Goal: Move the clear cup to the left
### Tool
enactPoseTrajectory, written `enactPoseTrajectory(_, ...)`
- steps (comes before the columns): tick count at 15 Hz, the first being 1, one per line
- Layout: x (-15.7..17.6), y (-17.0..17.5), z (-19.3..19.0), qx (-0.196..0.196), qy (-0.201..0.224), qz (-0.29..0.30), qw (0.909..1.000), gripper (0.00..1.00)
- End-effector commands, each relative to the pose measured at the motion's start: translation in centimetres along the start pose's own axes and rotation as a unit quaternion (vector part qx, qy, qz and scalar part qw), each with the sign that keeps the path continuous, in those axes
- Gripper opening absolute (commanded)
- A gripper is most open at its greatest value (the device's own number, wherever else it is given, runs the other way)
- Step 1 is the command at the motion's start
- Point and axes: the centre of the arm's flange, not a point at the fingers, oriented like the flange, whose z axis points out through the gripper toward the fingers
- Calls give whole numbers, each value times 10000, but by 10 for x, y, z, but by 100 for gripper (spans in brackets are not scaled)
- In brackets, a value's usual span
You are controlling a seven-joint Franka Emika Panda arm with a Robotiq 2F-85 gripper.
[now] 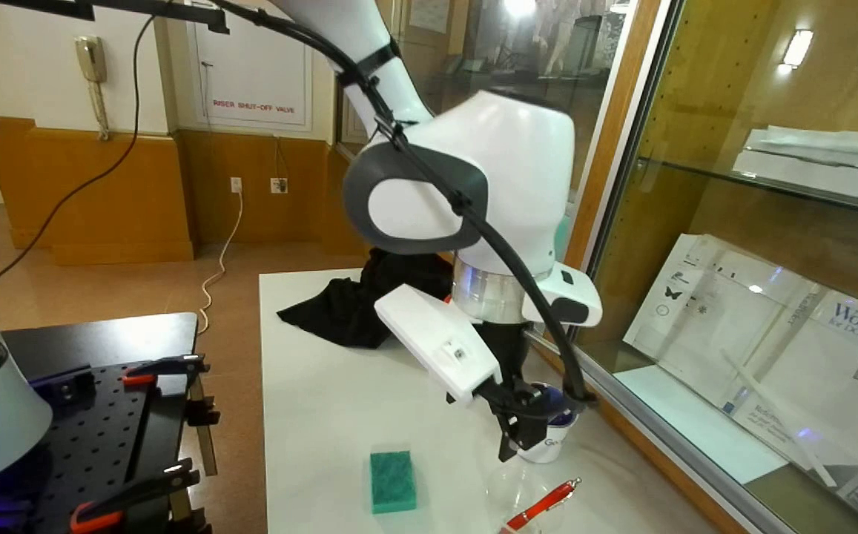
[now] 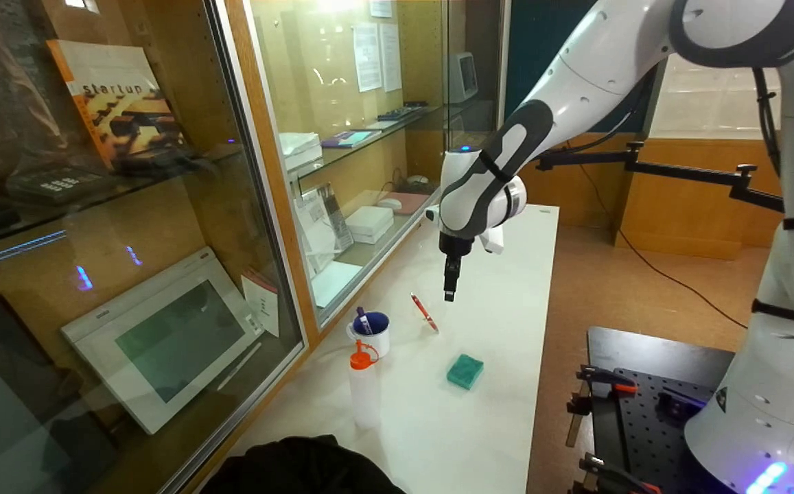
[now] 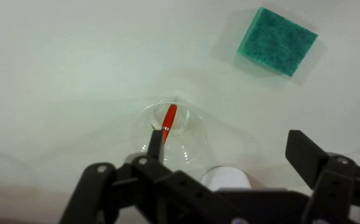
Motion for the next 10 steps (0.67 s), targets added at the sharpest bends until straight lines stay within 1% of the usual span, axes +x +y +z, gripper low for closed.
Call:
enactPoseTrajectory(1,22,18,34,-22,-28,-94,9999,100)
enactPoseTrajectory(4,30,22,56,-15,-89,-200,9998,100)
enactPoseTrajectory(10,47,15,89,-92,-100,-479,9988,100)
